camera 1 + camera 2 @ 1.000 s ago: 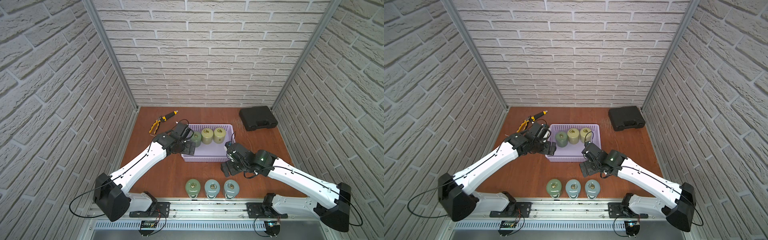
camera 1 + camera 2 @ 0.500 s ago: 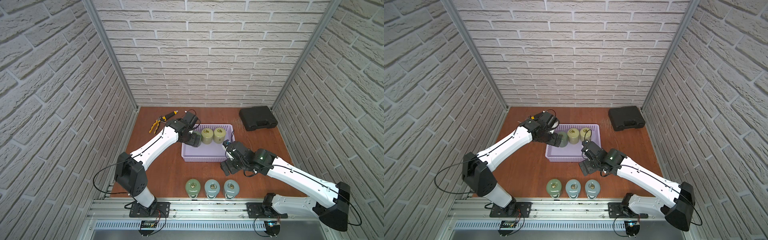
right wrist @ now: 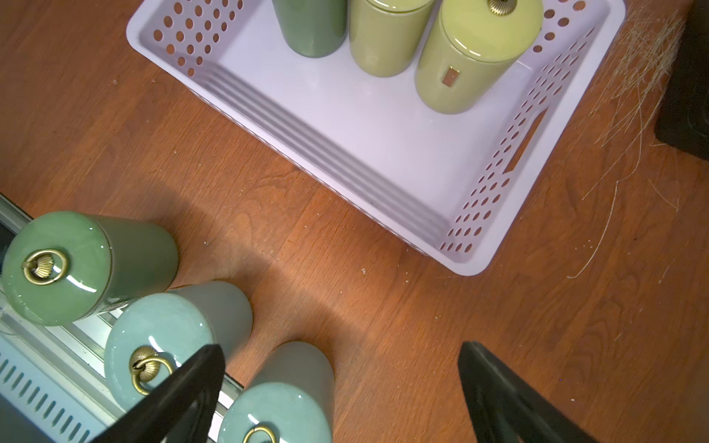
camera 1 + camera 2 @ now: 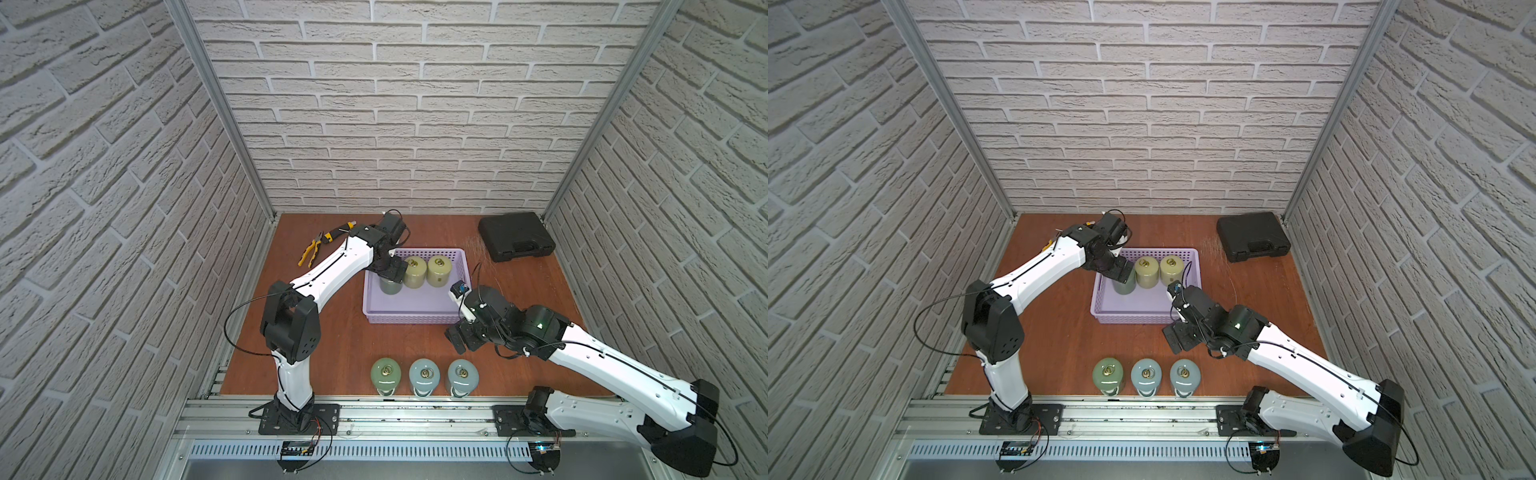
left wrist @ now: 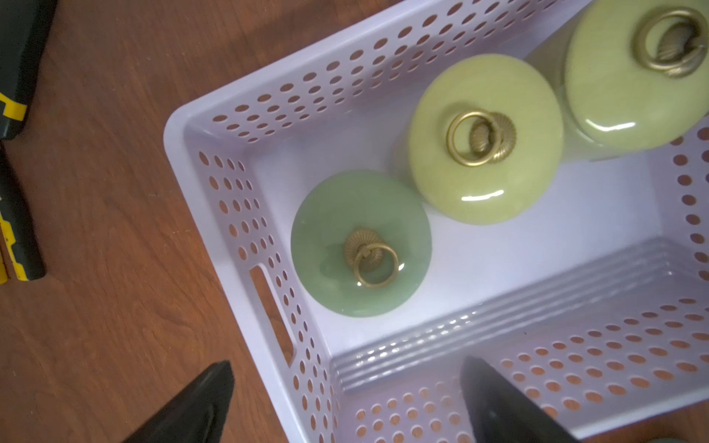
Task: Take the tea canister out of the basket
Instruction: Pick up the tea canister from the basket.
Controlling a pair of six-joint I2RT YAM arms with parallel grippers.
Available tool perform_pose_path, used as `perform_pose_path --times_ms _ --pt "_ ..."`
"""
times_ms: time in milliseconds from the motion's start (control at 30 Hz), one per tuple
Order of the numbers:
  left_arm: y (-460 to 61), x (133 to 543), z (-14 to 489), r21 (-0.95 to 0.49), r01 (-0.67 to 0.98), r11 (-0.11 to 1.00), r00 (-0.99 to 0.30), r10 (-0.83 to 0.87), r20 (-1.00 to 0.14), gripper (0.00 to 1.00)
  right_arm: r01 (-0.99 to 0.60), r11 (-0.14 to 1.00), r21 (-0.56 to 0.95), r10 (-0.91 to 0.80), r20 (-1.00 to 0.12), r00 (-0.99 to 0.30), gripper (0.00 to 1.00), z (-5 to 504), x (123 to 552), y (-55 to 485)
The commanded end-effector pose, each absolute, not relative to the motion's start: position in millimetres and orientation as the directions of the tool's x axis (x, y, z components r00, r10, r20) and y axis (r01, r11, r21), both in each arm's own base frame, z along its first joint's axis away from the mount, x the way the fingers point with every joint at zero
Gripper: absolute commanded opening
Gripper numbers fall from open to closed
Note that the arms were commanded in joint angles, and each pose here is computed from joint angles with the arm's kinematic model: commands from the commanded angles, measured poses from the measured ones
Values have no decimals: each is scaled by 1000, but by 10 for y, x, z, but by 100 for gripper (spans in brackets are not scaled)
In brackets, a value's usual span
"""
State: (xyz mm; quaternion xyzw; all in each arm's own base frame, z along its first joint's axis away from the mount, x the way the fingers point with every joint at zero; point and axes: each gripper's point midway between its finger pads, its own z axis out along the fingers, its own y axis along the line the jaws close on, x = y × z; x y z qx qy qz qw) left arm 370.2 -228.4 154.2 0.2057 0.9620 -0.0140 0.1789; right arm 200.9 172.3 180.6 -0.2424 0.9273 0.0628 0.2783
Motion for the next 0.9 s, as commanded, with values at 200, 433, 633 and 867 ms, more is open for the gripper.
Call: perform_pose_path --times_ms 200,433,633,867 --pt "-2310 3838 1370 79 435 897 -848 438 -299 98 -472 880 -53 -411 -582 -701 100 1874 2038 1629" --pt "-2345 3898 1216 80 447 891 -849 450 -277 98 -460 886 -60 -405 -582 -705 100 1890 2003 1558" --pt "-2406 3949 1091 72 460 885 -847 462 -263 98 -449 891 -66 -401 -578 -710 100 1904 1960 1486" --pt "-2463 4029 974 61 469 881 -848 468 -249 98 -428 901 -69 -385 -582 -716 100 1932 1918 1401"
